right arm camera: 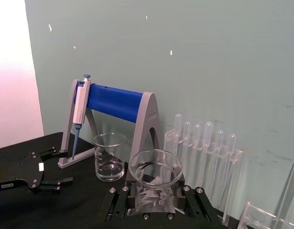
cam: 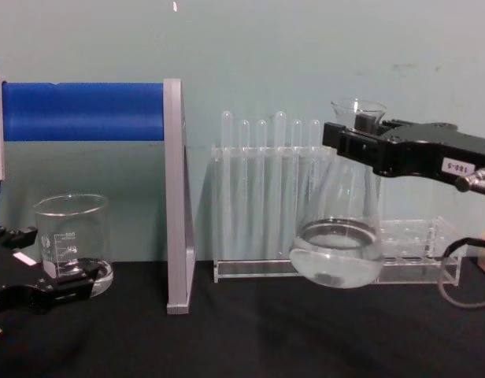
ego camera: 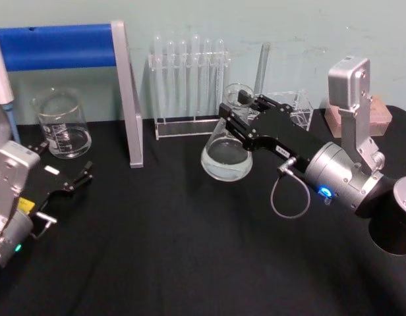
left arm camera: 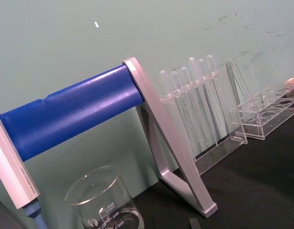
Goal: Grasp the erlenmeyer flask with one hand, shake it three times, then place it back.
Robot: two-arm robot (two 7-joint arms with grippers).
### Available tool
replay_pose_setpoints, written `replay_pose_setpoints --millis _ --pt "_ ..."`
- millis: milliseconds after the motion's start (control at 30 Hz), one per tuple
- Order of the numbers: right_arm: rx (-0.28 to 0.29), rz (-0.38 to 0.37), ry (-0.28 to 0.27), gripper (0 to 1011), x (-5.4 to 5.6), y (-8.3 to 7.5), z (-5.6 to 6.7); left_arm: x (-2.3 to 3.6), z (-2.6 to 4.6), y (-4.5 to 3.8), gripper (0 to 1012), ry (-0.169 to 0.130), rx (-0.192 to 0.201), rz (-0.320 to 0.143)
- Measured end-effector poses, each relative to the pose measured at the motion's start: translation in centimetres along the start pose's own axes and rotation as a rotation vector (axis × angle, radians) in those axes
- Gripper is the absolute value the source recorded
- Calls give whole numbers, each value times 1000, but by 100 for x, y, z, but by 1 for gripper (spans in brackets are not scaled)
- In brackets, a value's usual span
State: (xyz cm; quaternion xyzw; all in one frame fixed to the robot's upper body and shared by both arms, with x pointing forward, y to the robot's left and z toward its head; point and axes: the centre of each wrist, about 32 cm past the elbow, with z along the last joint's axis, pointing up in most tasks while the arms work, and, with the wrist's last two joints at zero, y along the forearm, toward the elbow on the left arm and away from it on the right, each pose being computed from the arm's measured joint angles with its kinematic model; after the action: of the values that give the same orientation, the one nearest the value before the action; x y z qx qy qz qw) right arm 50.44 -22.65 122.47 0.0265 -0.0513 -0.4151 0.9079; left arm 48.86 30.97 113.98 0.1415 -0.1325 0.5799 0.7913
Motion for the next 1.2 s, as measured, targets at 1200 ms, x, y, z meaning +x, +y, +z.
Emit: replay_pose_setpoints --millis 1200 --pt "-18 20 4 449 -4 5 4 0 0 0 1001 0 0 0"
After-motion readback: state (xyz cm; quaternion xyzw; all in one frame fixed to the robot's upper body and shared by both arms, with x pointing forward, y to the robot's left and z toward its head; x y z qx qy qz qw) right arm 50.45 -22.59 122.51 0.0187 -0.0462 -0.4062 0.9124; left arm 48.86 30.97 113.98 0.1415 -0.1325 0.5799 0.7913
